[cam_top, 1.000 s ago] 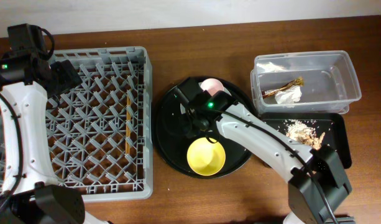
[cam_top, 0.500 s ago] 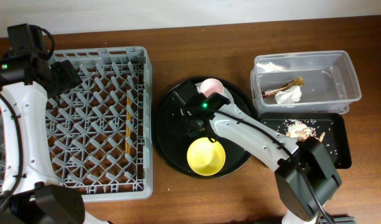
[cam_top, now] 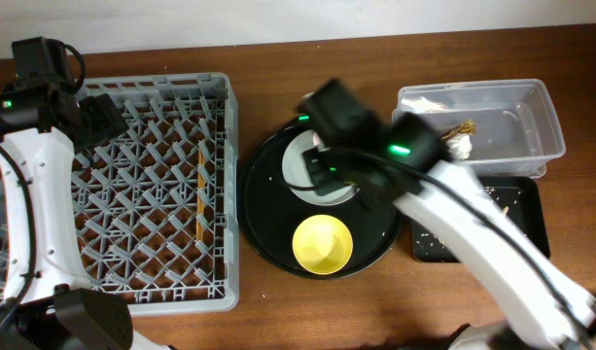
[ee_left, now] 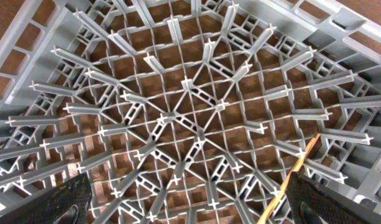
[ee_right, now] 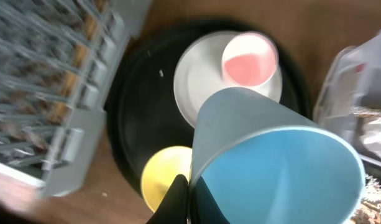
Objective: Sort waste into correct bins and load items into the dishwasher rack
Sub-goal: 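Grasp the blue cup on the white plate with the right gripper and lift, then pass the blue cup from the right gripper to the left gripper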
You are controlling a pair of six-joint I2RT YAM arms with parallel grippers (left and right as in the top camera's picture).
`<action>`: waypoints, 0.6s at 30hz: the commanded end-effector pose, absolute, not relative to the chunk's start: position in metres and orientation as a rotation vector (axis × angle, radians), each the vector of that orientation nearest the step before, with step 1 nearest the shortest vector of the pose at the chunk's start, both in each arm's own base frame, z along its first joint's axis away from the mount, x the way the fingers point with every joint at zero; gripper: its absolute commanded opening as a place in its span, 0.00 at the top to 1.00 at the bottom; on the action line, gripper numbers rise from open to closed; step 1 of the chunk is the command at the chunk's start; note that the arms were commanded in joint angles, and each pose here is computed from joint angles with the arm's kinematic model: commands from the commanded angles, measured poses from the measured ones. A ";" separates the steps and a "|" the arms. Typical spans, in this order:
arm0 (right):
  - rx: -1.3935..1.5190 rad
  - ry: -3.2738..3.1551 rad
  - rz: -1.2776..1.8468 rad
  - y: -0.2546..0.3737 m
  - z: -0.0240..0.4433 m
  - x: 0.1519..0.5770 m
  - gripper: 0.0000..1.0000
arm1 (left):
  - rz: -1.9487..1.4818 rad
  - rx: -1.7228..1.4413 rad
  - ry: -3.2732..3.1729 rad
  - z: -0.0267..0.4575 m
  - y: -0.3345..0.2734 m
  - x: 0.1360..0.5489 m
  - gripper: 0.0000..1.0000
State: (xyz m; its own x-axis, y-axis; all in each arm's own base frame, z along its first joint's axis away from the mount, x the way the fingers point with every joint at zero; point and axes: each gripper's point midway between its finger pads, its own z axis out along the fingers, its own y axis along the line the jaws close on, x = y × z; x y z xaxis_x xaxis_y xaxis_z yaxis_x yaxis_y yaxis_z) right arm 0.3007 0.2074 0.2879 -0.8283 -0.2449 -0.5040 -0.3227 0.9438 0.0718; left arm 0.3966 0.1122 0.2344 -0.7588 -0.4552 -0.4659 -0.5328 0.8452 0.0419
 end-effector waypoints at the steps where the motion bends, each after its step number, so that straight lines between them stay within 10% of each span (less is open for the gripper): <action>1: -0.315 2.523 0.300 0.181 0.322 0.296 0.96 | 0.233 -0.746 2.557 0.239 0.114 0.397 0.01; 11: -0.699 2.313 1.053 0.171 0.367 0.259 0.96 | 0.156 -0.741 2.484 0.247 0.110 0.416 0.01; 18: -0.817 2.052 1.291 0.148 0.388 0.238 0.96 | -1.119 0.067 2.526 0.280 -0.075 0.379 0.11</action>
